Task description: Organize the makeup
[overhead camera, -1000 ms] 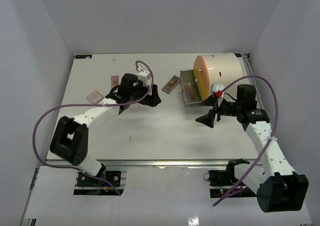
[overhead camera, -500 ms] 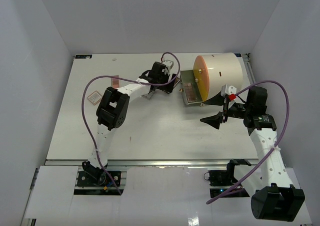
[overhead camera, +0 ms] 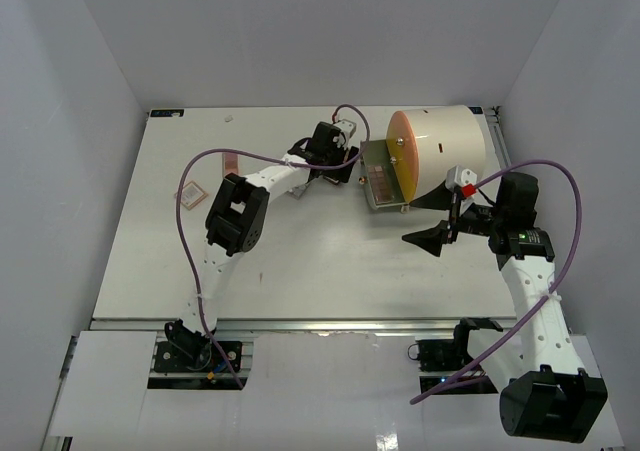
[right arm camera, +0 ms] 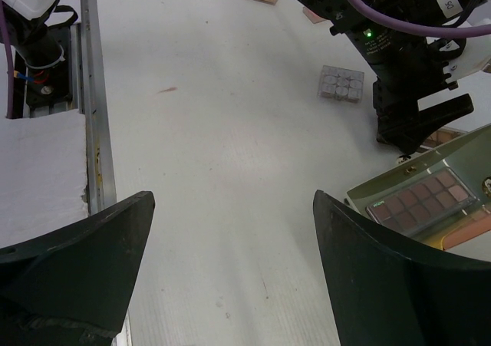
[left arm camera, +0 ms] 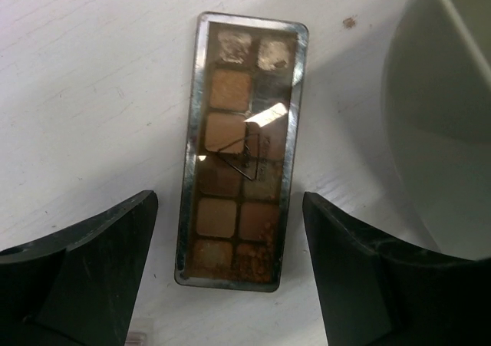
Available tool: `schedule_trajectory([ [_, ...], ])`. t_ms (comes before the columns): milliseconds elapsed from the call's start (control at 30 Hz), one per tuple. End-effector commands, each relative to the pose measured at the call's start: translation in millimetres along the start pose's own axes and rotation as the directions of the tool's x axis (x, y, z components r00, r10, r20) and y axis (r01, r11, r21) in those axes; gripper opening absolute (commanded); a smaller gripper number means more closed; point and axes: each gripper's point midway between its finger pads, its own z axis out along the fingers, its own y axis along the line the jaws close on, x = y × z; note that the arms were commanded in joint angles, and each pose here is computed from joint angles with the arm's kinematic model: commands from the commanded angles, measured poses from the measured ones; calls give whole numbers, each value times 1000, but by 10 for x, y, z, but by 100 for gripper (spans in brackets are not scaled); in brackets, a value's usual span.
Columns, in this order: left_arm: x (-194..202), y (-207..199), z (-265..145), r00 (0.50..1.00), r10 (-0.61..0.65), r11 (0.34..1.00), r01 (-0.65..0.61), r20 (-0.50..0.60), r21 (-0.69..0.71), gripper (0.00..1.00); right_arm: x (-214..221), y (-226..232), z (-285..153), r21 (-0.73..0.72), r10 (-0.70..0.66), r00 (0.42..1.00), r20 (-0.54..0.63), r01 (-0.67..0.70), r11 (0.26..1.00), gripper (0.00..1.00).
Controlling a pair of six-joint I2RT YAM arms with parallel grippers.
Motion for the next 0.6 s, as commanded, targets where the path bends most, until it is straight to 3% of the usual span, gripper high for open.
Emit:
schedule_trajectory([
  [0,-51,-79,-29,999,32,999,-32,-2,-2,85,-49,3,1,-16,-15,1000,24,15,1000,90],
  [200,70,-95,2,998,51,998,-52,-26,-31,69,-28,-20,-2,-7,-8,1000,19,8,1000,90],
  [300,113,-78,-18,998,53,997,-54,-35,-53,48,-20,-23,-5,-6,-4,1000,18,4,1000,90],
  [367,159,-56,-37,998,48,997,-51,-45,-65,43,-19,-26,-10,-3,-4,1000,18,4,1000,90],
  [467,141,-33,-109,998,38,996,-41,-41,-80,27,-10,-37,-18,6,-6,1000,16,6,1000,90],
  [567,19,-19,-263,1000,15,996,-16,-14,-88,22,4,-44,-21,8,-1,1000,16,1,1000,90],
])
